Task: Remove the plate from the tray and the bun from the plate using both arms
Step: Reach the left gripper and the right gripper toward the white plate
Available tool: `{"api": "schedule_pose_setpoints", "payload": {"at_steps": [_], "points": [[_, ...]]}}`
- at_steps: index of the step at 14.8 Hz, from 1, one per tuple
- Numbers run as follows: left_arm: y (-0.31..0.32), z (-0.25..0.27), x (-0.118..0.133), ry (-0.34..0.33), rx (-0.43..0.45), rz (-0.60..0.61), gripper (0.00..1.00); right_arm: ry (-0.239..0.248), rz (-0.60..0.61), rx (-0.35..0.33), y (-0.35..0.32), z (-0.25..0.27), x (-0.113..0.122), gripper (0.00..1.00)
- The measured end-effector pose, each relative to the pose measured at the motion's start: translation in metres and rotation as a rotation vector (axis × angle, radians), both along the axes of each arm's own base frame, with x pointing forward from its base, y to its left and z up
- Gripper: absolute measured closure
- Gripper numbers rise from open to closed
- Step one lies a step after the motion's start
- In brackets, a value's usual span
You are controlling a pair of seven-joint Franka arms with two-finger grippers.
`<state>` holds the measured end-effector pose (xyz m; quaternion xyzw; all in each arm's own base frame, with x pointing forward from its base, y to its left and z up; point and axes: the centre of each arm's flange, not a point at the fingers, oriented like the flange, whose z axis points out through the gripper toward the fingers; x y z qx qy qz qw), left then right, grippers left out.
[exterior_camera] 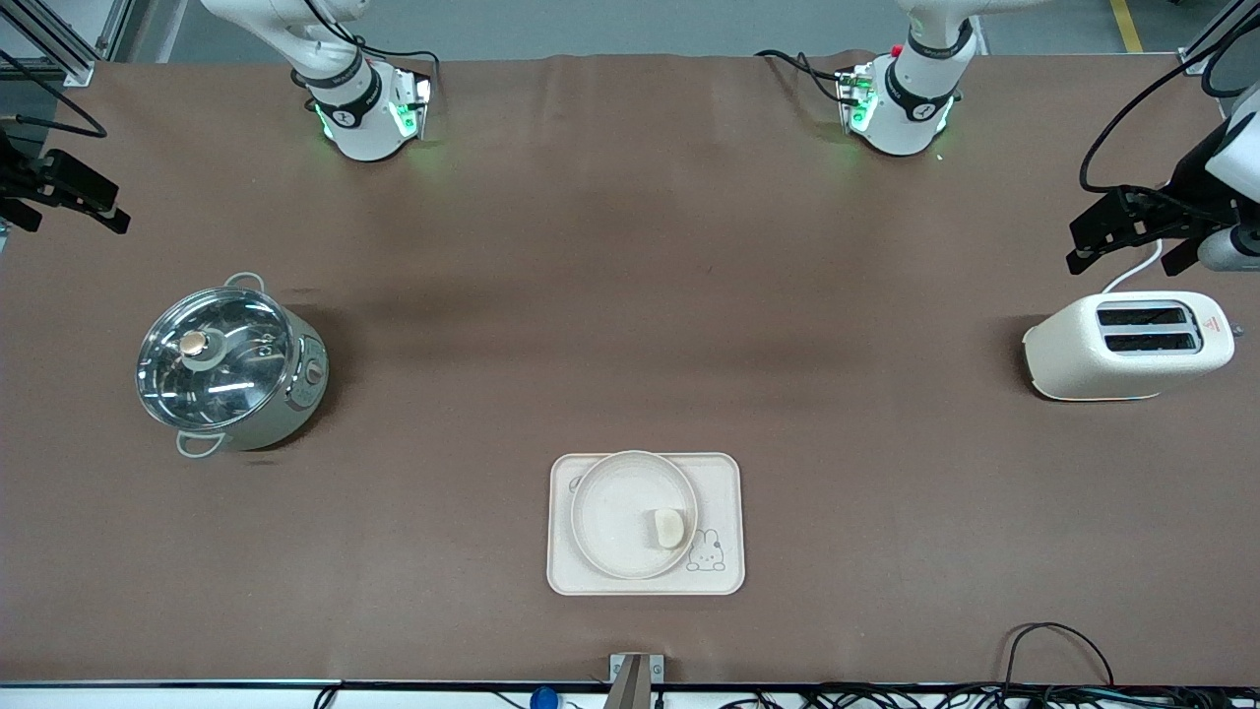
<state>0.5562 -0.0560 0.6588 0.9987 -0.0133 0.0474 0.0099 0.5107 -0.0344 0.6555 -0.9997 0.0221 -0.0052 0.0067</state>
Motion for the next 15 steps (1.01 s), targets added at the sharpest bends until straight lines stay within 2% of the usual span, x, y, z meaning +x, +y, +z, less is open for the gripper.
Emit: {"api": "schedule_pose_setpoints", "payload": {"at_steps": [6,10,13,15], "points": [[-0.004,-0.001,0.000,0.003,0.000,-0.007,0.00,0.000,0.000,0.000,0.000,0.000,0.000,0.00],[-0.023,-0.031,0.006,0.089,0.002,-0.041,0.00,-0.004,0.005,0.004,0.003,0.001,0.000,0.00],[-0.061,-0.049,0.019,0.060,-0.019,-0.009,0.00,-0.014,0.039,0.035,0.024,0.002,0.003,0.00],[-0.095,-0.084,0.040,0.038,-0.055,0.051,0.00,-0.021,0.044,0.073,0.031,-0.009,0.015,0.00]]}}
